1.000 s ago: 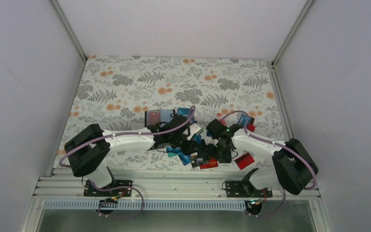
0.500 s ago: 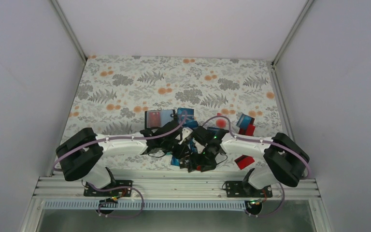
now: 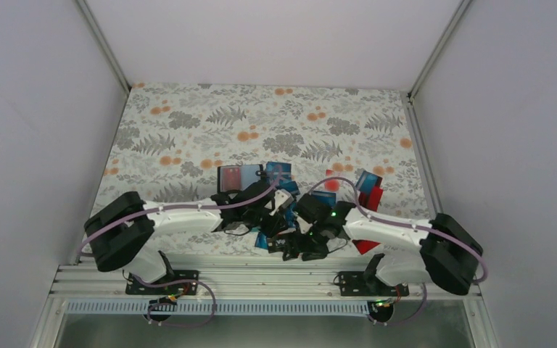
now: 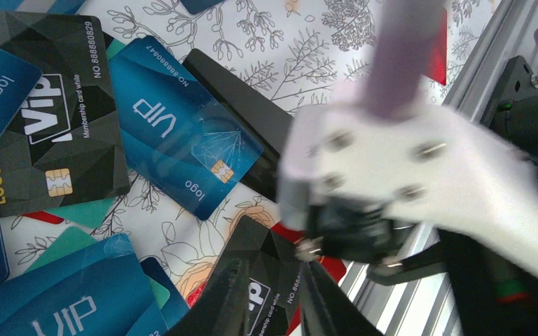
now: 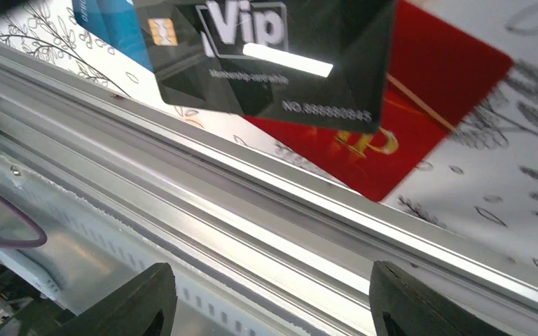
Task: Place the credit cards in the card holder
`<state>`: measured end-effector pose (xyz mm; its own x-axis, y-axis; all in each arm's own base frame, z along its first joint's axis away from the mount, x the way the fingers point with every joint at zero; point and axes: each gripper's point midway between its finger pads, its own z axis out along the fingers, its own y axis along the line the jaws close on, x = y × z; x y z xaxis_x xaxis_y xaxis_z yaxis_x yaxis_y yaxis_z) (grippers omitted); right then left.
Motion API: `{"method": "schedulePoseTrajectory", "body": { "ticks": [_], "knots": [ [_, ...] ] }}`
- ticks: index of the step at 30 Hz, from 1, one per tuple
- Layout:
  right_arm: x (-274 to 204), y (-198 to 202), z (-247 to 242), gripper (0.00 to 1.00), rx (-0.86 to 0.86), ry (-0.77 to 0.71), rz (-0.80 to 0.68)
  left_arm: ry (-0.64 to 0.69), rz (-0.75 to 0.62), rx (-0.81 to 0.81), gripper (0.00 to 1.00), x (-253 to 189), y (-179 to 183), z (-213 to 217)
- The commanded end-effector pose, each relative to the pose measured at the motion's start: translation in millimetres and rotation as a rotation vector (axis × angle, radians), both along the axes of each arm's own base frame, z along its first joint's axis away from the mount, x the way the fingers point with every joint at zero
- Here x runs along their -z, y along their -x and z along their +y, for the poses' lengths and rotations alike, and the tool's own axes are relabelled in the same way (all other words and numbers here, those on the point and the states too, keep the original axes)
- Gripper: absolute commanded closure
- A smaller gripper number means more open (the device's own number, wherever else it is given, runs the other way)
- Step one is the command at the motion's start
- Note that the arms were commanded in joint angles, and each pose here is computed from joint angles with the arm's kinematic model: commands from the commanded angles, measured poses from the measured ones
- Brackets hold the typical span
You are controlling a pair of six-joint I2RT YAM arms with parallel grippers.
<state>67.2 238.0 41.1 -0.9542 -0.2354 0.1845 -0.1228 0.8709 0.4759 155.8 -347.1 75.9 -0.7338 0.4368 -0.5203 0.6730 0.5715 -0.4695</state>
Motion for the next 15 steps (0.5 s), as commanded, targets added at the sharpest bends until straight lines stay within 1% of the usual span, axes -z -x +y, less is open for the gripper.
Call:
{"method": "schedulePoseTrajectory", "body": {
  "ticks": [1,4,8,15],
  "knots": [
    [8.5,5.0,-15.9,0.3,0.146,0.012,0.045,-0.003,0.005,0.048,0.85,6.5,-1.0,-17.3],
    [16.1,1.7,-22.9,0.29,0.213,0.023,0.051,-0.017,0.03,0.067,0.85,14.5,2.2,-21.8],
    [20.5,0.6,-23.1,0.29,0.284,-0.017,0.071,-0.064,0.072,0.095,0.85,33.8,8.9,-23.4],
    [21.6,-5.0,-18.2,0.27,0.335,-0.064,0.078,-0.136,0.153,0.132,0.85,62.1,30.0,-18.4]
  ]
}}
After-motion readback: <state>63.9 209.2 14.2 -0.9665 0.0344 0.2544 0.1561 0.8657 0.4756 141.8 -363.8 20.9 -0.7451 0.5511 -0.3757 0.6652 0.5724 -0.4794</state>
